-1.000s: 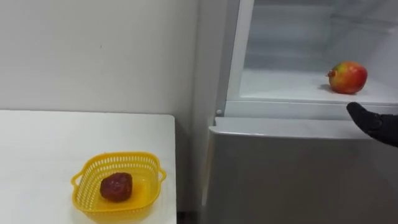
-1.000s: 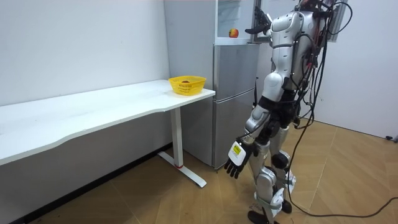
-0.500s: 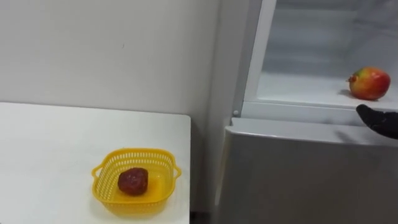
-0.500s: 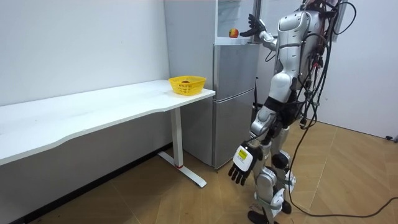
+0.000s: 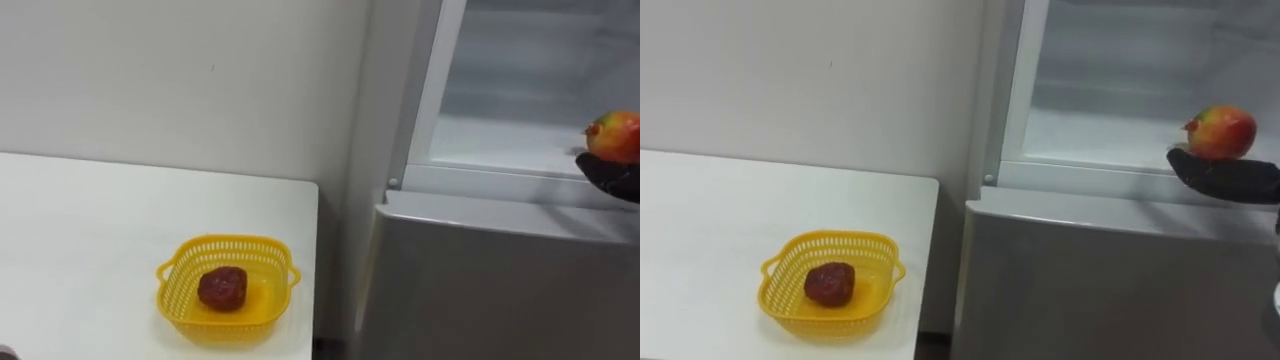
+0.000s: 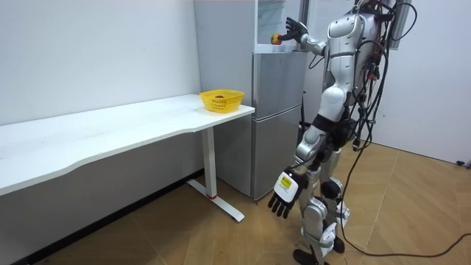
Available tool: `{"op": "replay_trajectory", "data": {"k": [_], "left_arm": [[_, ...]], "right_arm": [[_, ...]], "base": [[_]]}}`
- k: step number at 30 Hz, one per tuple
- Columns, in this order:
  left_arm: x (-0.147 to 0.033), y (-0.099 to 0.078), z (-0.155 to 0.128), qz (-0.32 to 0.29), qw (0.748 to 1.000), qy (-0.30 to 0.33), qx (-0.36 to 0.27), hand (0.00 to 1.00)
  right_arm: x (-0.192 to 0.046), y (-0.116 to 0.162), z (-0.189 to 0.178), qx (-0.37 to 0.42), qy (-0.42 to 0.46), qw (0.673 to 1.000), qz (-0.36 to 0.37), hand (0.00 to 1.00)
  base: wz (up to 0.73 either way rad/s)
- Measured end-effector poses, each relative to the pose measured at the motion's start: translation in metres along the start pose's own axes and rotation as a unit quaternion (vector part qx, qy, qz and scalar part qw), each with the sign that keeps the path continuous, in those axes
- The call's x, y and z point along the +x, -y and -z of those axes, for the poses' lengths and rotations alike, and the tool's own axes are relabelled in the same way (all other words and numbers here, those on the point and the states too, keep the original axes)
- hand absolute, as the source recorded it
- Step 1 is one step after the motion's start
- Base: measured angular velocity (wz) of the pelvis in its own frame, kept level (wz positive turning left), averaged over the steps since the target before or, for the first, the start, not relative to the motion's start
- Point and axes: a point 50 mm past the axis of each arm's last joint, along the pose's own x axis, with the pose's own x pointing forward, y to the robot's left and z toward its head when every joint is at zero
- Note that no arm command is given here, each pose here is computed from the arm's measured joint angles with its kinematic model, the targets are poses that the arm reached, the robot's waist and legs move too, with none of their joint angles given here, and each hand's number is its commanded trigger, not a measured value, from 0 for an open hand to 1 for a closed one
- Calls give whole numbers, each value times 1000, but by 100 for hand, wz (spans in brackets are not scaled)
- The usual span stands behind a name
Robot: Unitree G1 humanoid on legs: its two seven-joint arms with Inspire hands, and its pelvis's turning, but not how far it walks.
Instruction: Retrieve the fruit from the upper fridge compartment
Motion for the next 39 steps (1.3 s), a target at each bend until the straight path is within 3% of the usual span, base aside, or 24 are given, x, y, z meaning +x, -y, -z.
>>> {"op": "replay_trajectory", "data": {"k": [11,22,29,39], "left_arm": [[-3,-2,5,-11,1000,6,-3,0],[-5,-8,8,-23,1000,1,-17,0],[-8,-15,11,-36,999,-4,-33,0],[-10,-15,16,-37,999,-8,-32,0]], "right_arm": [[11,5,-15,63,5,998,2,0],[18,21,-1,51,-39,998,18,0],[17,23,15,50,-97,994,-9,0],[18,28,18,42,-107,993,-34,0]], "base": [[0],[4],[0],[0]]}}
